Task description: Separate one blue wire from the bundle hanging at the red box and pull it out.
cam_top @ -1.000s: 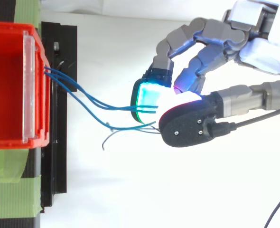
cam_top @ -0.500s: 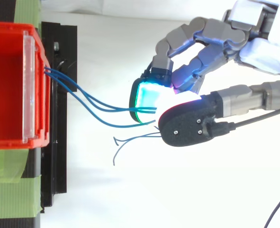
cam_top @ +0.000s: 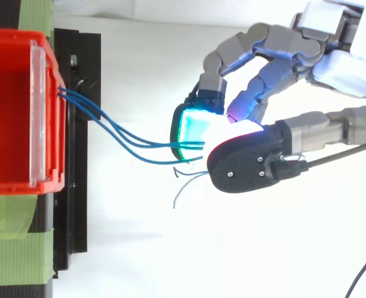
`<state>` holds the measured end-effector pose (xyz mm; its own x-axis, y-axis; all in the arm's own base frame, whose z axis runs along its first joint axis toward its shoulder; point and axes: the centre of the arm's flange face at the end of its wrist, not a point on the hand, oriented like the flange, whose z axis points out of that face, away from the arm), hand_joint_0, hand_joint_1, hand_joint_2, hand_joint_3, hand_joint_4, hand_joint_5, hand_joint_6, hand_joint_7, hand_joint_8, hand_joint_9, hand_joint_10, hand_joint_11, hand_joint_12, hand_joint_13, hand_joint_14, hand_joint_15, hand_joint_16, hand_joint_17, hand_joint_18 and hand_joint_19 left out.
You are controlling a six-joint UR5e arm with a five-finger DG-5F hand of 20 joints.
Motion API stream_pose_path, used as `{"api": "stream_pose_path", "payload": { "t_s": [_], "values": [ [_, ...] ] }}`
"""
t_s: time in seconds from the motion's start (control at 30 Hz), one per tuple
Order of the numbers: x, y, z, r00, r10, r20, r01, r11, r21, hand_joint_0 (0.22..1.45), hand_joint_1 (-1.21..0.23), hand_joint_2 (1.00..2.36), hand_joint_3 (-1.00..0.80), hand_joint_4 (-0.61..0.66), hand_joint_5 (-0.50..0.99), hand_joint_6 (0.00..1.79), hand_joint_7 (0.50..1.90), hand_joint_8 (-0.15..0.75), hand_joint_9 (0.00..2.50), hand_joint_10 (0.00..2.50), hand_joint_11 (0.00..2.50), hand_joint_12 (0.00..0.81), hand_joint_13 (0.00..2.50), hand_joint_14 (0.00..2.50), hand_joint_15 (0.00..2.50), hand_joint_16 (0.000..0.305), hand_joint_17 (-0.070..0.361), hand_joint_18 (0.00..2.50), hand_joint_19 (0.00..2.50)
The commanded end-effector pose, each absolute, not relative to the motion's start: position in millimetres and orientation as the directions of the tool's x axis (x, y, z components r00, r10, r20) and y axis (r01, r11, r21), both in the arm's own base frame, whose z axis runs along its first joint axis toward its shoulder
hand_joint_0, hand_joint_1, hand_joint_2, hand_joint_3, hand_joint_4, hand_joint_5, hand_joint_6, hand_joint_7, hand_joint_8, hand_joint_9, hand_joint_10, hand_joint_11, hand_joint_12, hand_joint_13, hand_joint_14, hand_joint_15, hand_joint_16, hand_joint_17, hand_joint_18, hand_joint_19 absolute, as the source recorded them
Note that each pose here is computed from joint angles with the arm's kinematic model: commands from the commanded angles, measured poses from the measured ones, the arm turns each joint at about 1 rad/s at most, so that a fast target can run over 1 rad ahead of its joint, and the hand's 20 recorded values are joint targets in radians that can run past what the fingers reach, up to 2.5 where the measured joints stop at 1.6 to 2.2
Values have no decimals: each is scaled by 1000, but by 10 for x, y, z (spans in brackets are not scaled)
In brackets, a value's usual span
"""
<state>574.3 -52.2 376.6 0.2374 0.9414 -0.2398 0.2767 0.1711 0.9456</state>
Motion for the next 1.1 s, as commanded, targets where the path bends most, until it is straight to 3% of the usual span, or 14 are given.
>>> {"api": "stream_pose_path", "payload": {
  "t_s": [0.0, 0.53, 1.07],
  "values": [
    [5743, -523, 3766, 237, 941, -240, 277, 172, 945, 562, -669, 1012, -320, 137, -174, 903, 924, 313, 926, 441, 1579, 403, 811, 818, 1424, 50, 112, 767, 843],
    [5745, -523, 3767, 238, 942, -238, 275, 170, 946, 569, -674, 1012, -329, 136, -172, 902, 922, 299, 913, 754, 1498, 407, 786, 1202, 1356, 49, 111, 810, 875],
    [5746, -514, 3767, 237, 942, -238, 275, 170, 946, 628, -808, 1016, -260, 71, -165, 910, 988, 298, 937, 826, 1503, 405, 836, 1107, 1435, 48, 109, 854, 855]
  ]
}}
